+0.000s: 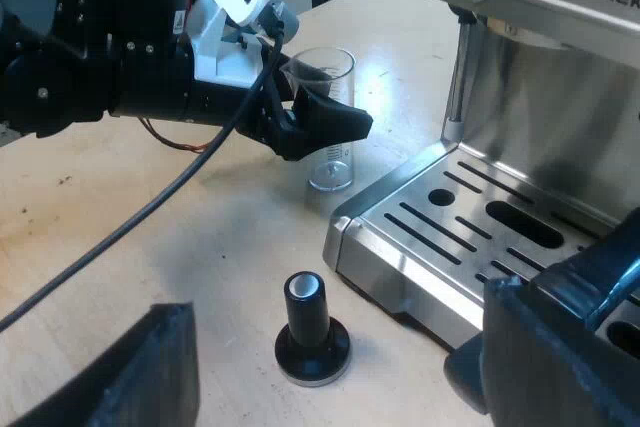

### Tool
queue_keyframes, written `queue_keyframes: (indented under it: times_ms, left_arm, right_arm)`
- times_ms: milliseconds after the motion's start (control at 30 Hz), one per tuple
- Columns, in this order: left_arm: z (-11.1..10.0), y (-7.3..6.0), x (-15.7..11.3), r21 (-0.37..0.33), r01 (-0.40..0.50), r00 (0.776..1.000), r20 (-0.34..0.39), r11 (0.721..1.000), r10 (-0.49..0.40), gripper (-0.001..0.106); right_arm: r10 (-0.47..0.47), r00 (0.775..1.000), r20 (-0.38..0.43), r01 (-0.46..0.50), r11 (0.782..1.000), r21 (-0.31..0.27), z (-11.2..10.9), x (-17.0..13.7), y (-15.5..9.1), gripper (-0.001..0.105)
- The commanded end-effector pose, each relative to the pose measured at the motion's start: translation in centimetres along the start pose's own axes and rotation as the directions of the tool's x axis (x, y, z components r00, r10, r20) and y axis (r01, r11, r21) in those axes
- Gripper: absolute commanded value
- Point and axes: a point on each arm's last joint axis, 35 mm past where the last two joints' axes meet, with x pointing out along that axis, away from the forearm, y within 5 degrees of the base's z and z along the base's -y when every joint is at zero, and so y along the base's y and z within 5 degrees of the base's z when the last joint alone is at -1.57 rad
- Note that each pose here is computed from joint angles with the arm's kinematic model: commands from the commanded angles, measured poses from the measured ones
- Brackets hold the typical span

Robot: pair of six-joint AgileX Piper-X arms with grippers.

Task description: Pour the beans into the coffee machine

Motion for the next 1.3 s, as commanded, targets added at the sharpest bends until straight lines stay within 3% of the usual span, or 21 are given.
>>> queue_keyframes:
  times_ms: [33, 267, 367, 600, 733, 800, 967, 1000, 1200, 1300]
  left_arm:
    - [0.5, -0.2, -0.2, -0.016, 0.006, 1.000, 0.027, 1.000, -0.005, 0.074]
    - [2.6, -0.9, -1.5, -0.002, 0.014, 0.995, 0.098, 1.000, -0.014, 0.074]
    - [2.7, -1.2, -2.2, -0.028, 0.018, 0.994, 0.105, 0.999, -0.015, 0.074]
    - [3.2, -1.9, -3.9, -0.011, 0.022, 0.990, 0.143, 1.000, -0.020, 0.074]
    - [4.5, -2.5, -4.8, -0.055, 0.039, 0.981, 0.193, 0.998, -0.028, 0.074]
    - [5.2, -2.8, -5.4, -0.045, 0.044, 0.975, 0.219, 0.998, -0.033, 0.074]
    - [7.2, -3.7, -7.4, -0.023, 0.019, 0.956, 0.293, 1.000, -0.011, 0.074]
    - [7.3, -3.7, -7.6, -0.026, 0.008, 0.956, 0.294, 1.000, 0.000, 0.074]
    - [8.3, -4.7, -10.2, -0.056, -0.042, 0.969, 0.241, 0.998, 0.055, 0.074]
    - [9.3, -5.4, -11.7, -0.037, -0.057, 0.971, 0.228, 0.998, 0.064, 0.074]
  right_arm:
    - [-0.011, 1.000, 0.015, 0.011, 1.000, 0.000, 0.2, 0.0, -0.1, 0.062]
    - [-0.011, 1.000, 0.015, 0.011, 1.000, 0.000, 0.2, 0.0, -0.1, 0.062]
    - [-0.011, 1.000, 0.015, 0.011, 1.000, 0.000, 0.2, 0.0, -0.1, 0.062]
    - [-0.011, 1.000, 0.015, 0.011, 1.000, 0.002, 0.2, 0.0, -0.1, 0.062]
    - [-0.011, 1.000, 0.015, 0.010, 1.000, 0.020, 0.2, 0.0, -0.1, 0.062]
    - [-0.018, 1.000, 0.013, 0.017, 0.998, 0.053, 0.2, 0.0, -0.1, 0.062]
    - [-0.076, 0.997, 0.001, 0.076, 0.994, 0.082, 0.2, -0.1, -0.3, 0.062]
    - [-0.125, 0.992, -0.007, 0.125, 0.989, 0.084, 0.4, -0.1, -0.5, 0.062]
    - [-0.224, 0.974, -0.029, 0.226, 0.971, 0.080, 1.8, -0.6, -1.7, 0.062]
    - [-0.272, 0.958, -0.088, 0.279, 0.956, 0.091, 2.2, -1.0, -3.2, 0.062]
